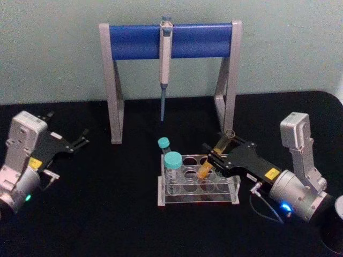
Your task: Pick up the test tube from the test tube rack, shake it, then place it back into the test tube rack.
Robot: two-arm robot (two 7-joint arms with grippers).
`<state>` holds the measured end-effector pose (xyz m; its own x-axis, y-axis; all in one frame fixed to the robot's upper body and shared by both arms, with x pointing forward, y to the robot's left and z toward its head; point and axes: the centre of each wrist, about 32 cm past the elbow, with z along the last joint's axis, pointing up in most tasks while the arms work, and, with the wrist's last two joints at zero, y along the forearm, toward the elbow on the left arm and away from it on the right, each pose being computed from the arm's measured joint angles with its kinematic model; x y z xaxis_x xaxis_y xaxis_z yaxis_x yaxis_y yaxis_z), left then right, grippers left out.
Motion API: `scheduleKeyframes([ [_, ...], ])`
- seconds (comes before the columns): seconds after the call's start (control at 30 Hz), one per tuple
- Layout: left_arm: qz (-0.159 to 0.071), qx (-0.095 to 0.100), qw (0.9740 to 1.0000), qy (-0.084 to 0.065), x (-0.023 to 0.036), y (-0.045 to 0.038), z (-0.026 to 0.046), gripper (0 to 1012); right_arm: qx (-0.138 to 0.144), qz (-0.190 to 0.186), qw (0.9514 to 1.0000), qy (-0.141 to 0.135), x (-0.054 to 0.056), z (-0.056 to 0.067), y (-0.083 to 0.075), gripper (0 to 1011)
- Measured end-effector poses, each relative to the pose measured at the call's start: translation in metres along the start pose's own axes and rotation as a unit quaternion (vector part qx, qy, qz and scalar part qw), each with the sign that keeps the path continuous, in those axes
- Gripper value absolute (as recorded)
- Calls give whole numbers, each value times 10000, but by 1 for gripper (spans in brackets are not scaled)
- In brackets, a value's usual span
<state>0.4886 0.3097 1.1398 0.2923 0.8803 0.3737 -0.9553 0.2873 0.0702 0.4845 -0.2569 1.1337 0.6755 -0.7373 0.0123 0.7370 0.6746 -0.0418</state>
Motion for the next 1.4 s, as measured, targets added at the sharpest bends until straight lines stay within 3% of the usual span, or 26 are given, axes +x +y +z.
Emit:
scheduleKeyframes([
  [0.37, 0, 0, 10000, 0, 0, 0, 0, 1001, 4, 0, 10000, 5, 0, 1, 0, 237],
  [0.8, 0, 0, 10000, 0, 0, 0, 0, 1001, 3, 2, 10000, 3, -1, 0, 0, 232],
  [1.4, -1, 0, 10000, 0, 0, 0, 0, 1001, -11, 231, 9994, -267, -32, 93, 12, 230],
])
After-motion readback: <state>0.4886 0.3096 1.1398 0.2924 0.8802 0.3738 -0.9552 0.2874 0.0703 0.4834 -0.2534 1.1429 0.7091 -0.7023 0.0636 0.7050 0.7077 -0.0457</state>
